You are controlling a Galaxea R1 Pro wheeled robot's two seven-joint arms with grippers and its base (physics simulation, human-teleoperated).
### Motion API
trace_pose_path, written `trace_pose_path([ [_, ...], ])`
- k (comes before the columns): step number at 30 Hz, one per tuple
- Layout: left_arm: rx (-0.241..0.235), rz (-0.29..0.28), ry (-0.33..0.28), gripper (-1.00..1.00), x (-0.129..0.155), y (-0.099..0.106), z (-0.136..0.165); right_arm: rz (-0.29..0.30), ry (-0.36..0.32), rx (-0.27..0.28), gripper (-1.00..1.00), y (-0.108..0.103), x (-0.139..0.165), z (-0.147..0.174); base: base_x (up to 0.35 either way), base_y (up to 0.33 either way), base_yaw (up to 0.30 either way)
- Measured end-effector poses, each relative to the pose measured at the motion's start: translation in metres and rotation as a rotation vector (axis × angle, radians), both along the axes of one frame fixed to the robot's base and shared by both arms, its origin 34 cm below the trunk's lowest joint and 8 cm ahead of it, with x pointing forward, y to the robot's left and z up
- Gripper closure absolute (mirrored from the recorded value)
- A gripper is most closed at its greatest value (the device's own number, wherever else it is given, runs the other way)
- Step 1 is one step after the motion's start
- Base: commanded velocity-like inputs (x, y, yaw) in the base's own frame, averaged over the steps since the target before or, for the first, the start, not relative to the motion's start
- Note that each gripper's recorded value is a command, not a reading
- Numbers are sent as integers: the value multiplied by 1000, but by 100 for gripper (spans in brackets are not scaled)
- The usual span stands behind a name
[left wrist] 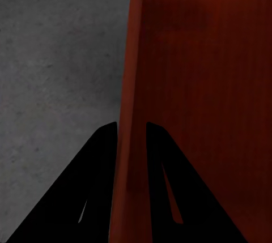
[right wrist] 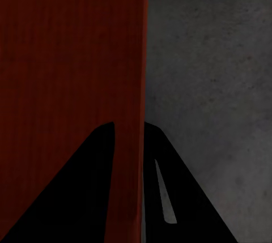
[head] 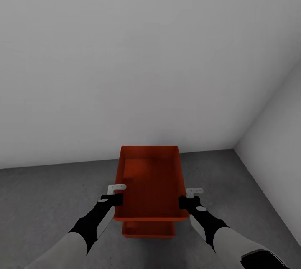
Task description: Move the two storage containers from the living room to the garage. In the garage, place one container on the floor and stack the other container on top of it (either order is fine).
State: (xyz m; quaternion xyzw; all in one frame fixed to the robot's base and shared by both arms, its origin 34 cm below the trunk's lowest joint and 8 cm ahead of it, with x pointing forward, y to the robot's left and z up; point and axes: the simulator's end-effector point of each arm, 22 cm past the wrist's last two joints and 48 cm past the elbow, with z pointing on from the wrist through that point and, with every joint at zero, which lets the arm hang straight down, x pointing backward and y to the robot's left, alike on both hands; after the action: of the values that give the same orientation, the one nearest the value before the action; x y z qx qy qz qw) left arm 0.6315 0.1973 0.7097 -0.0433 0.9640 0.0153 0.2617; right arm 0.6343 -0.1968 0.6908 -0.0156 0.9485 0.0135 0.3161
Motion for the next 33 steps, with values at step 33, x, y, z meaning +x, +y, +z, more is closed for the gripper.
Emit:
trace_pose_path([
  [33,0,0,1,100,0,0,0,0,1,0,100,0,0,0,-135,0,0],
])
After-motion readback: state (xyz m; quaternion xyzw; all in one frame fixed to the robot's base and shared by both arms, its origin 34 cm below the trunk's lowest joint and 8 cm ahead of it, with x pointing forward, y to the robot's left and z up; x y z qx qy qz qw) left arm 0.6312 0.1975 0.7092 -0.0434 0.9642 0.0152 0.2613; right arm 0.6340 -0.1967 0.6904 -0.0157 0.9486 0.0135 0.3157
